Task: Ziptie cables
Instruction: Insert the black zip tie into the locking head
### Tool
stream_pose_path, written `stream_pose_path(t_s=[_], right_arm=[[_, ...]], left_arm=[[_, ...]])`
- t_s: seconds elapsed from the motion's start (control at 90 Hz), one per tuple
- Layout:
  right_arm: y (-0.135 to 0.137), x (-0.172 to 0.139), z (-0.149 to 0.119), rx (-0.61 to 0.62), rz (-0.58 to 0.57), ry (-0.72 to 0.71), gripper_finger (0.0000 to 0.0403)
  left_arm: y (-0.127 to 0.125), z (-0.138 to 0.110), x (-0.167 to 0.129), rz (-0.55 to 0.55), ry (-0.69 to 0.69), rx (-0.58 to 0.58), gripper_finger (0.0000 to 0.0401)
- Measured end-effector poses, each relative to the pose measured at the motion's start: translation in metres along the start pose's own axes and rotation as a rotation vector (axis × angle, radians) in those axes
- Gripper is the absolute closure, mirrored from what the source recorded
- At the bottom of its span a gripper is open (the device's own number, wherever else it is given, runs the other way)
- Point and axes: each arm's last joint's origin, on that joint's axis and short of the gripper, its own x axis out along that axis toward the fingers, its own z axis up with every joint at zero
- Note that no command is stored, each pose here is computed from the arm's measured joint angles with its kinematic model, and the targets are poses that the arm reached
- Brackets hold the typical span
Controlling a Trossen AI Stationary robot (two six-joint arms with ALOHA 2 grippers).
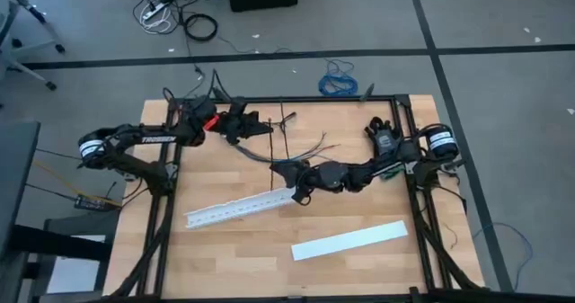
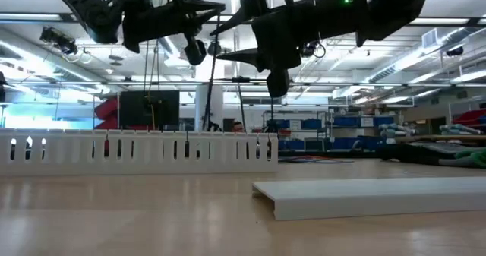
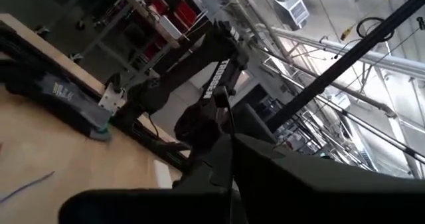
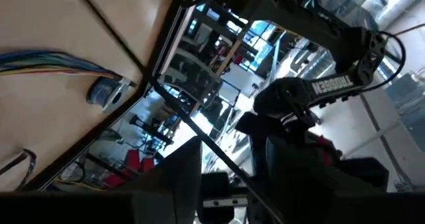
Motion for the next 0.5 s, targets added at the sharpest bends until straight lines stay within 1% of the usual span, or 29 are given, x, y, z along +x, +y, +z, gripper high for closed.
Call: stream_pose_path(t_s=[0.289,0.5], right_arm=[[0.003,0.003,-0.006,-0.001,0.007,0.014,0.0243],[0.002,0.002,-0.004,0.045,0.022,0.04,0.0243]], left_arm=[[-0.01,0.019,0.013,0.026,0.03,0.064,0.0401],[-0.018,0.031,0.018,0.018,0.041,0.078,0.0401]])
